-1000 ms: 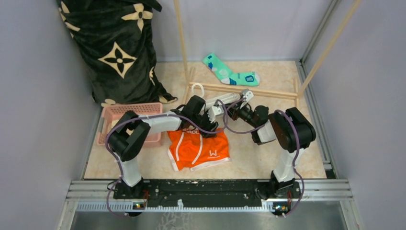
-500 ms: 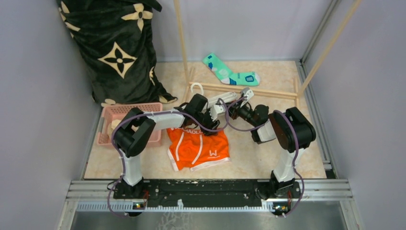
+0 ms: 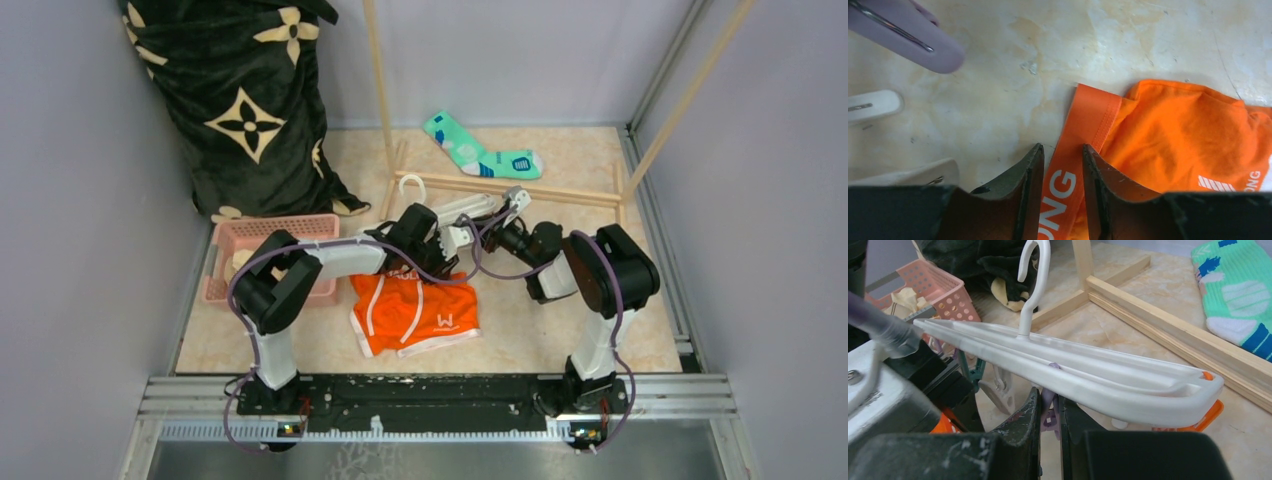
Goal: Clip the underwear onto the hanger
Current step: Adjust the underwear at the center of the board.
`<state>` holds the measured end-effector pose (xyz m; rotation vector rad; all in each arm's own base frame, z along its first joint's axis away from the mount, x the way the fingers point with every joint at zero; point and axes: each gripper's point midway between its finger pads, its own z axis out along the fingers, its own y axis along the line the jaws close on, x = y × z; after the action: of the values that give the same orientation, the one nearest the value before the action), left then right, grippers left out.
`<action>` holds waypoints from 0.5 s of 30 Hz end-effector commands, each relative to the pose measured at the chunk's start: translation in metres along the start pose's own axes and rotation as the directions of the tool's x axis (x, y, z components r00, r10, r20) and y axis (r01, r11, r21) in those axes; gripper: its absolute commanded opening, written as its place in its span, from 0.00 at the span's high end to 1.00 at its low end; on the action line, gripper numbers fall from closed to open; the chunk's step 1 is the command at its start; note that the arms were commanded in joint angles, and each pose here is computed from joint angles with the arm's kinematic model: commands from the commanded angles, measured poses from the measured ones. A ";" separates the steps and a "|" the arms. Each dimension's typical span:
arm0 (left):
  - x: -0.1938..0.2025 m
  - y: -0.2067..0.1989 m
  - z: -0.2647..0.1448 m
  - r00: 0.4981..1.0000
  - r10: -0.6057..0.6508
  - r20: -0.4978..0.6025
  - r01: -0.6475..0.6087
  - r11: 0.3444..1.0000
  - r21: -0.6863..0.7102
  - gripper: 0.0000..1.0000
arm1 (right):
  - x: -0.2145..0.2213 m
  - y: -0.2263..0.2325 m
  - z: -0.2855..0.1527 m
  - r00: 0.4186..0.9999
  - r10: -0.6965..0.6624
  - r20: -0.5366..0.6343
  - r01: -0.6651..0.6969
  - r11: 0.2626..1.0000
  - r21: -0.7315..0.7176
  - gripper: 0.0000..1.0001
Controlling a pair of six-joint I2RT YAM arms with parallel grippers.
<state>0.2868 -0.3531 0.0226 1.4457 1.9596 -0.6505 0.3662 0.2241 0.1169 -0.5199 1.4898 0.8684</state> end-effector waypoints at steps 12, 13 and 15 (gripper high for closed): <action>0.054 -0.022 -0.007 0.983 -0.068 -0.172 0.061 0.997 -0.046 0.84 | -0.041 0.010 0.003 0.987 -0.075 0.141 0.081 0.996 -0.040 1.00; 0.053 -0.021 -0.007 0.983 -0.067 -0.172 0.059 0.997 -0.053 0.87 | -0.041 0.010 0.003 0.987 -0.076 0.141 0.082 0.996 -0.039 1.00; 0.051 -0.018 -0.010 0.984 -0.060 -0.167 0.050 0.997 -0.066 0.94 | -0.040 0.010 0.003 0.988 -0.074 0.138 0.080 0.996 -0.038 1.00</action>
<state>0.2753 -0.3451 0.0210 1.4075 1.9965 -0.5844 0.3650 0.2246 0.1223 -0.5185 1.4666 0.8757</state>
